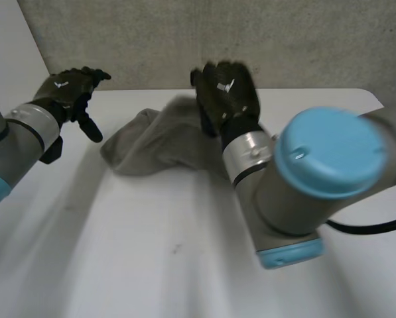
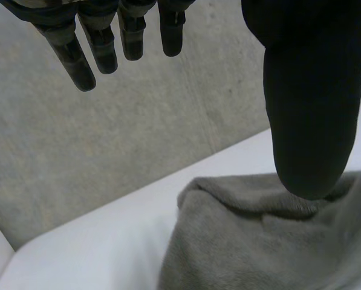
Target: Fold the laundry
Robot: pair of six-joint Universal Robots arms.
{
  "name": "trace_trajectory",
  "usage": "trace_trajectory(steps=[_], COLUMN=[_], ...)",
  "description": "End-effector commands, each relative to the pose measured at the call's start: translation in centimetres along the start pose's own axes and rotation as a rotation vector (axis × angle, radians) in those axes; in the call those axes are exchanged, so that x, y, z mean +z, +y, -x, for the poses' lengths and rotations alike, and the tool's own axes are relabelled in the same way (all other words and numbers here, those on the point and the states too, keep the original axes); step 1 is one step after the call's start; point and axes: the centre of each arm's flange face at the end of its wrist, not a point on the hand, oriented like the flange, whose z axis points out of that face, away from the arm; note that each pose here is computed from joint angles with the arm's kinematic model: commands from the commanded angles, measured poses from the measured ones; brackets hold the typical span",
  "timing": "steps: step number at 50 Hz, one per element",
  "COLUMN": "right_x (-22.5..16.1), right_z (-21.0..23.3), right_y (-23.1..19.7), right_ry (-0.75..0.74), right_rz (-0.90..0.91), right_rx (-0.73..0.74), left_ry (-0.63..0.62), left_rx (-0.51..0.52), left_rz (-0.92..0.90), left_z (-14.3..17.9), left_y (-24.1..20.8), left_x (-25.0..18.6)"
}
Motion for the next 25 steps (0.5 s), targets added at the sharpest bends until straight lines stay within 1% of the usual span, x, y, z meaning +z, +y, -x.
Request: trace_trajectory(steps=[1,6,13,18,25], right_x=[-1.2,-1.8,-3.0,-3.4,-4.2], right_z=[-1.3,-2.7,-3.9,-4.6,-5.3], right_y=[-1.3,-2.6,-4.2,-5.0,-6.1], right_ry=[-0.055,-0.042,-0.024,-0.005,0.011], right_rz=[0.062,0.084,0.065,0.047,0.032], right_rx=[-0.015,-0.02,-0.022,-0.023,-0.022], left_ry=[0.049,0.108,0.241,0.259,0.251], left_rx=[-0.013,-0.025,-0.047,-0.053,-0.049], left_rz=[0.04,0.072,0.15,0.173,0.149], left_z=[-0.6,-1.2,-2.7,-2.9,-2.7], left_y=[2.4,4.3,7.8,9.0,10.1], left_x=[0.9,1.5,2.1,2.3,3.2])
